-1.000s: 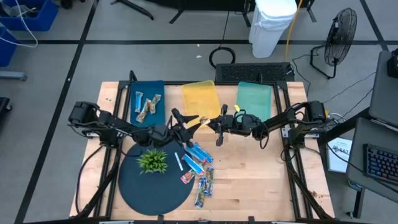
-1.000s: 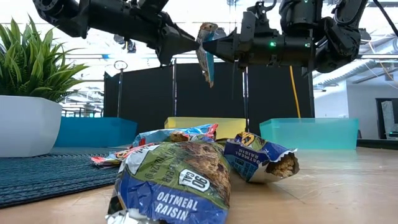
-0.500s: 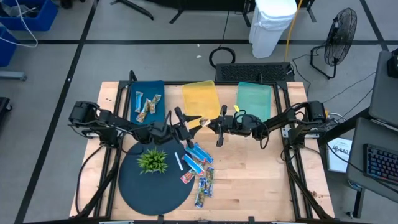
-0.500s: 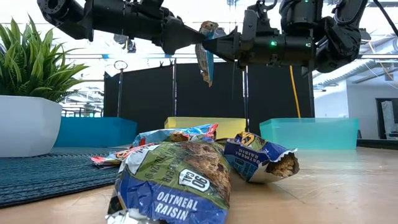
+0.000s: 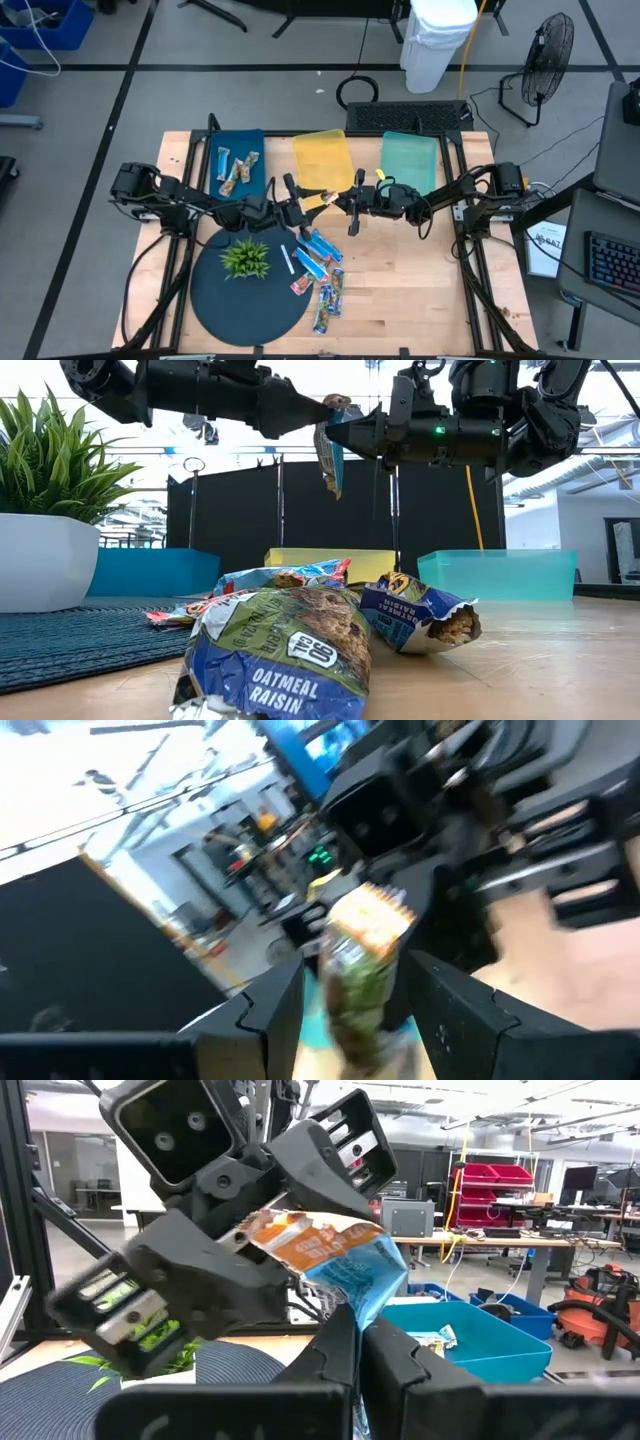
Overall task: Pick and place Granola Bars by type
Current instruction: Put the yellow granola bar into the blue bin
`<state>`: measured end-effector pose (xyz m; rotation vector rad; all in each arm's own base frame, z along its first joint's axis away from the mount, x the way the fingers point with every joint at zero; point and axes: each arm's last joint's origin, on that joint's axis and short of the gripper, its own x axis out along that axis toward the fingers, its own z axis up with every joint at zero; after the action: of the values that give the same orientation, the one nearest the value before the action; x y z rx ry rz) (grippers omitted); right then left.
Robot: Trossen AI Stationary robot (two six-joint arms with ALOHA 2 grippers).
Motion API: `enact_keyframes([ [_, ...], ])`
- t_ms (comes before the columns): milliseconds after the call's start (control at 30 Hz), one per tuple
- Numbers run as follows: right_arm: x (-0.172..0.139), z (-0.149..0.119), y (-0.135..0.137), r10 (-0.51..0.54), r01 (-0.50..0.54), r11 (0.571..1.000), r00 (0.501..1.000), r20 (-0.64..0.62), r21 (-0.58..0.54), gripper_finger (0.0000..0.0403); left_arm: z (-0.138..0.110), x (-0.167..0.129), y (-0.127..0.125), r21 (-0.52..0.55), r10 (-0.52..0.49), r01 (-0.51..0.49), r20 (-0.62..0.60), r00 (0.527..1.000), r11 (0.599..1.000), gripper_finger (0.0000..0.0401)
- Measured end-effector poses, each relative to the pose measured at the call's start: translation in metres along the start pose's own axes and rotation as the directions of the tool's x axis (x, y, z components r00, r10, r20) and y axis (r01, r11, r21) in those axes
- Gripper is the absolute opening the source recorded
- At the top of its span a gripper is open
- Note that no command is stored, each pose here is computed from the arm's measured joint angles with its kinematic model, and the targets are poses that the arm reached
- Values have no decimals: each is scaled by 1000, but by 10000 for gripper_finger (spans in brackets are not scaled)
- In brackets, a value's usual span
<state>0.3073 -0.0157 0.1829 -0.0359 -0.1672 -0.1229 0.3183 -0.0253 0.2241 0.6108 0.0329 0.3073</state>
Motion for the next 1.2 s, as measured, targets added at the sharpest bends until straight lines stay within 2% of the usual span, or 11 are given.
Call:
enact_keyframes([
  [167,0,0,0,0,0,1000,1000,0,0,0,2,0,-2,-36,-67,68,49,997,997,179],
  [700,0,0,0,-1,1,1000,1000,0,1,0,-4,3,6,-64,-23,25,22,999,998,174],
  [833,0,0,0,-1,1,1000,1000,0,1,0,-6,4,8,-64,-18,19,18,1000,998,133],
  [1000,0,0,0,-2,2,1000,1000,-1,1,0,-6,4,8,-51,-16,17,17,1000,999,25],
  [1200,0,-2,0,32,-32,999,999,-21,-5,5,-7,4,8,-50,-4,4,-8,1000,999,10],
])
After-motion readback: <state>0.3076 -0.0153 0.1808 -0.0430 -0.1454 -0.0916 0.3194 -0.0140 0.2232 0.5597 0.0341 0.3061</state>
